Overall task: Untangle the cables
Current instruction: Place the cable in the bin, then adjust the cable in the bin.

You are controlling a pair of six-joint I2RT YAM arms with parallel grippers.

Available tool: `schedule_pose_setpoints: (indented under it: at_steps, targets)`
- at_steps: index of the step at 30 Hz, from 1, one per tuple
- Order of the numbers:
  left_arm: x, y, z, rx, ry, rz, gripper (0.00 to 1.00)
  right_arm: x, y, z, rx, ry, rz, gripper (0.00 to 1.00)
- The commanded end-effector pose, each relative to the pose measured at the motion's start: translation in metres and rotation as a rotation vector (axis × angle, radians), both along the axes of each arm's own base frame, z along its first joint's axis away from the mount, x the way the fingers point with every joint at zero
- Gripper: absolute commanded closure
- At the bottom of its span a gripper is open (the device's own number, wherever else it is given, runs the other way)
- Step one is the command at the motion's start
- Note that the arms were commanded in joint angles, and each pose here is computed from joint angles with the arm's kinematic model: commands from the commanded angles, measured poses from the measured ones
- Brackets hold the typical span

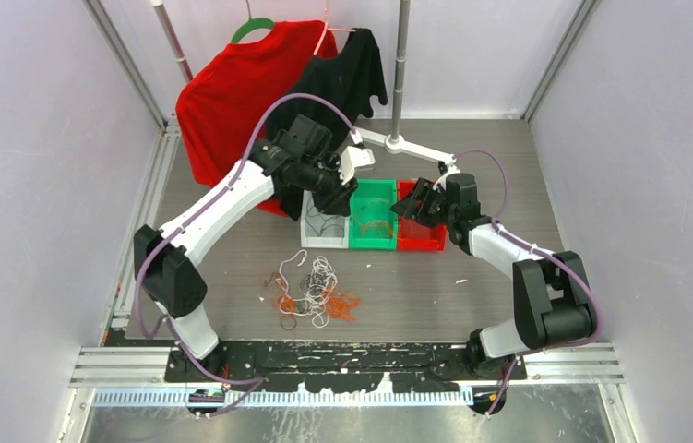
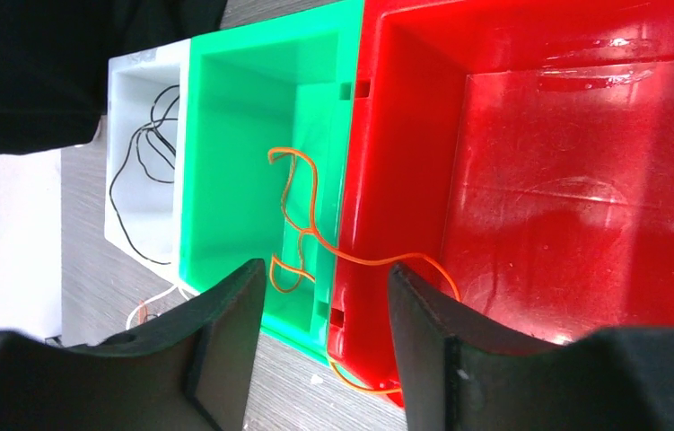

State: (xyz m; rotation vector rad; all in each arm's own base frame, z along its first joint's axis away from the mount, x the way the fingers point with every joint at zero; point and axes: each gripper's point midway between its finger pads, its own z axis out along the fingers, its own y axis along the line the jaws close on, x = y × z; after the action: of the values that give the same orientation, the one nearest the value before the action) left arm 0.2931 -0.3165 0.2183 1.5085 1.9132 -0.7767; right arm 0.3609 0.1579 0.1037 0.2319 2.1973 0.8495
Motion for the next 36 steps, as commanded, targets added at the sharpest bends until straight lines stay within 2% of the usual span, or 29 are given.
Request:
schedule_pose_setpoints:
  at_steps: [1,5,9,10,11,13,14,19,23,26,31,36]
  targets:
    - [-0.002,0.006,0.051,-0.062,-0.093,0.014,0.72,0.004,0.001,0.023,0.009,-0.071,0.007,0.47]
    - [-0.002,0.011,0.052,-0.044,-0.106,0.030,0.72,0.002,-0.005,0.028,-0.007,-0.040,-0.027,0.66]
    - [-0.005,0.013,0.057,-0.056,-0.112,0.035,0.72,-0.002,-0.007,0.037,-0.020,-0.054,-0.030,0.70]
    - [-0.006,0.012,0.058,-0.059,-0.115,0.034,0.72,-0.002,-0.008,0.039,-0.027,-0.060,-0.036,0.69]
    - [-0.005,0.013,0.060,-0.063,-0.119,0.036,0.72,-0.003,-0.010,0.039,-0.038,-0.060,-0.044,0.64]
    - [-0.006,0.014,0.063,-0.065,-0.125,0.037,0.72,-0.002,-0.015,0.042,-0.063,-0.061,-0.064,0.44]
    - [-0.006,0.014,0.065,-0.065,-0.128,0.038,0.72,0.000,-0.020,0.044,-0.081,-0.061,-0.088,0.39]
    - [-0.011,0.018,0.071,-0.057,-0.121,0.037,0.72,0.007,-0.031,0.050,-0.178,-0.160,-0.087,0.31]
    - [-0.013,0.020,0.074,-0.061,-0.128,0.041,0.72,0.012,-0.011,0.044,-0.162,-0.236,0.062,0.22]
    - [-0.014,0.023,0.075,-0.056,-0.133,0.043,0.72,0.014,0.002,0.030,-0.136,-0.197,0.145,0.21]
    - [-0.015,0.024,0.075,-0.056,-0.137,0.042,0.72,0.012,0.009,0.012,-0.115,-0.147,0.180,0.23]
    - [-0.015,0.023,0.075,-0.060,-0.138,0.042,0.72,0.015,0.008,0.011,-0.107,-0.145,0.158,0.35]
